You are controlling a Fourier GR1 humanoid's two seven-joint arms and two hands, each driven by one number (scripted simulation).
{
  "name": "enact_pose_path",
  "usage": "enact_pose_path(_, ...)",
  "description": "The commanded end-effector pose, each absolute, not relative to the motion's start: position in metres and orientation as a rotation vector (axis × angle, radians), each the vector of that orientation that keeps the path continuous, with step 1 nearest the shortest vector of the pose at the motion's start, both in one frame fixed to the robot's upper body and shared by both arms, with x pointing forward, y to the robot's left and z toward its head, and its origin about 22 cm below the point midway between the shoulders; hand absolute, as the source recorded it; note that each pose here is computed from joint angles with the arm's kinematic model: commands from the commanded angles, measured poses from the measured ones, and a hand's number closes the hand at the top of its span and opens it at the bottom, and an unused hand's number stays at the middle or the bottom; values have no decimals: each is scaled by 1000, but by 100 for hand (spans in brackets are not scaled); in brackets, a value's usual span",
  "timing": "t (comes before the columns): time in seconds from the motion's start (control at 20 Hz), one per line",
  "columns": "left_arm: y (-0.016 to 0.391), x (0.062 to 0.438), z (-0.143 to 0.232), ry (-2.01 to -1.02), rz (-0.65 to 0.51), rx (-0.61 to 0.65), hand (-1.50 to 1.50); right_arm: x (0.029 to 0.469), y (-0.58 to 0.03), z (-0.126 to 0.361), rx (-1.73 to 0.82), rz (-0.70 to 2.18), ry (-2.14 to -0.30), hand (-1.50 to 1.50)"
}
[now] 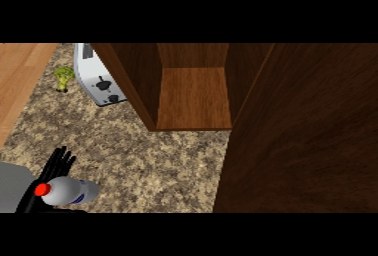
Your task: Pick up the bottled water, place it into the cabinet and close the cabinet
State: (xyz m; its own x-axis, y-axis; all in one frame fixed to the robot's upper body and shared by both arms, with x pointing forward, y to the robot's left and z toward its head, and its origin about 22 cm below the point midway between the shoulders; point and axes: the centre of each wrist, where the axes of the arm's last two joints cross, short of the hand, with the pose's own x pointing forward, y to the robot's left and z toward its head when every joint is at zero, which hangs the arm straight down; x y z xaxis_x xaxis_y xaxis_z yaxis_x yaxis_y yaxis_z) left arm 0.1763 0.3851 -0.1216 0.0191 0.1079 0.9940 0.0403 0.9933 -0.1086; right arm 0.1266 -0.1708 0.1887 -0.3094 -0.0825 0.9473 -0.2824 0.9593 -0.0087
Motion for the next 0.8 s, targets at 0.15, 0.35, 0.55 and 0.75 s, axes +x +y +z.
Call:
enact_pose_path(0.15,369,176,-145,-1599,110,-217,-150,91,-186,209,244,167,-1953,-150)
enact_pose_path(0.35,370,192,-141,-1612,104,-242,-150,91,-192,211,226,188,-1954,-150)
enact_pose_path(0.55,363,183,-151,-1581,145,-292,-150,101,-189,205,197,145,-1952,-150)
enact_pose_path(0.75,359,199,-148,-1581,158,-360,150,105,-186,195,200,160,-1965,-150)
